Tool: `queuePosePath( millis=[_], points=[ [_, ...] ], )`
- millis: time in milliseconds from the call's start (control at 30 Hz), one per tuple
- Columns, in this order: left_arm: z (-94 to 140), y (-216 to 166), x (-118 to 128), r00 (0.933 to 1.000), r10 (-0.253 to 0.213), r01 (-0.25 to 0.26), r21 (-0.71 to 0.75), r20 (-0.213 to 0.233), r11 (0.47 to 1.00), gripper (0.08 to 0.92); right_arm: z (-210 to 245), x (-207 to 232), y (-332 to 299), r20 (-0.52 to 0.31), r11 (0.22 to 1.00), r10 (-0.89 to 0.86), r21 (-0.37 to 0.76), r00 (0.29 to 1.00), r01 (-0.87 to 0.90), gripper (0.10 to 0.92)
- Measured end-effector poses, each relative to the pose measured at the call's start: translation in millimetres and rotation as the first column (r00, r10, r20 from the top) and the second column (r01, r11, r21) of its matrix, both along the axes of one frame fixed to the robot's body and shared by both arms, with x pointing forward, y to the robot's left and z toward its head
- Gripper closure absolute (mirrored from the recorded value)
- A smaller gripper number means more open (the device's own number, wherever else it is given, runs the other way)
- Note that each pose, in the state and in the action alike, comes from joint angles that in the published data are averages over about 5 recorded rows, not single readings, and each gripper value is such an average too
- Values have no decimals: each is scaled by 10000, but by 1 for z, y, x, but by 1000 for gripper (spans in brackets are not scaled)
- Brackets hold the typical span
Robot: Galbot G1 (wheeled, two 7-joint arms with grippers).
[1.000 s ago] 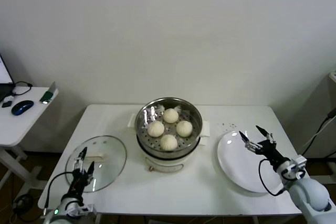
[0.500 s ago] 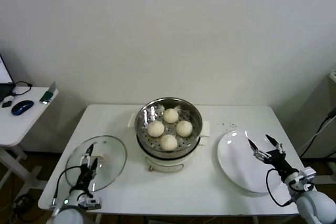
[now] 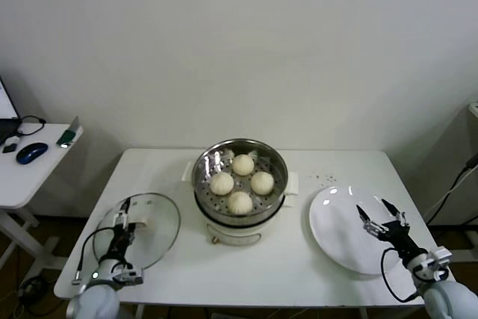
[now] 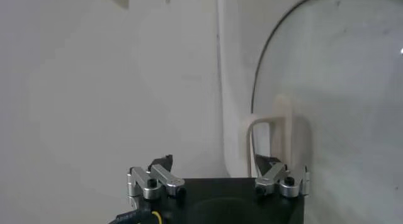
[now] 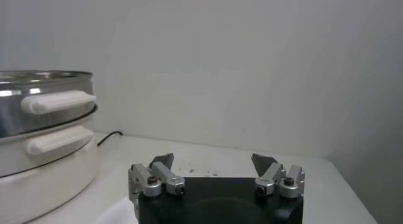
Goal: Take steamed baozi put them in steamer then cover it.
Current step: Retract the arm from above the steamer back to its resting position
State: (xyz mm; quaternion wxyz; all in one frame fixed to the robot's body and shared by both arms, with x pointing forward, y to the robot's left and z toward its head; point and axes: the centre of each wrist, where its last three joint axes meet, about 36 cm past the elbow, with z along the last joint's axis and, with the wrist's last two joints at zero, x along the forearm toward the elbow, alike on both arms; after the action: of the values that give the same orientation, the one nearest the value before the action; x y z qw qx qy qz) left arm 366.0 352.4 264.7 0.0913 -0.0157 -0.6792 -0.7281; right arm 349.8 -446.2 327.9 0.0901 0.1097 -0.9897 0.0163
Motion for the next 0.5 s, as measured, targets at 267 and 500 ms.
queuePosePath(
  millis=[267,500],
  points=[
    [-4,0,4,9999,-106,106,-81,-26,9999,326,-8,-6,-2,-70,9999,-8,-116,10000,7,200],
    [-6,-2,4,9997,-203,200,-223,-113,9996,534,-10,-4,-8,7,9997,-140,-220,9999,140,200]
  ],
)
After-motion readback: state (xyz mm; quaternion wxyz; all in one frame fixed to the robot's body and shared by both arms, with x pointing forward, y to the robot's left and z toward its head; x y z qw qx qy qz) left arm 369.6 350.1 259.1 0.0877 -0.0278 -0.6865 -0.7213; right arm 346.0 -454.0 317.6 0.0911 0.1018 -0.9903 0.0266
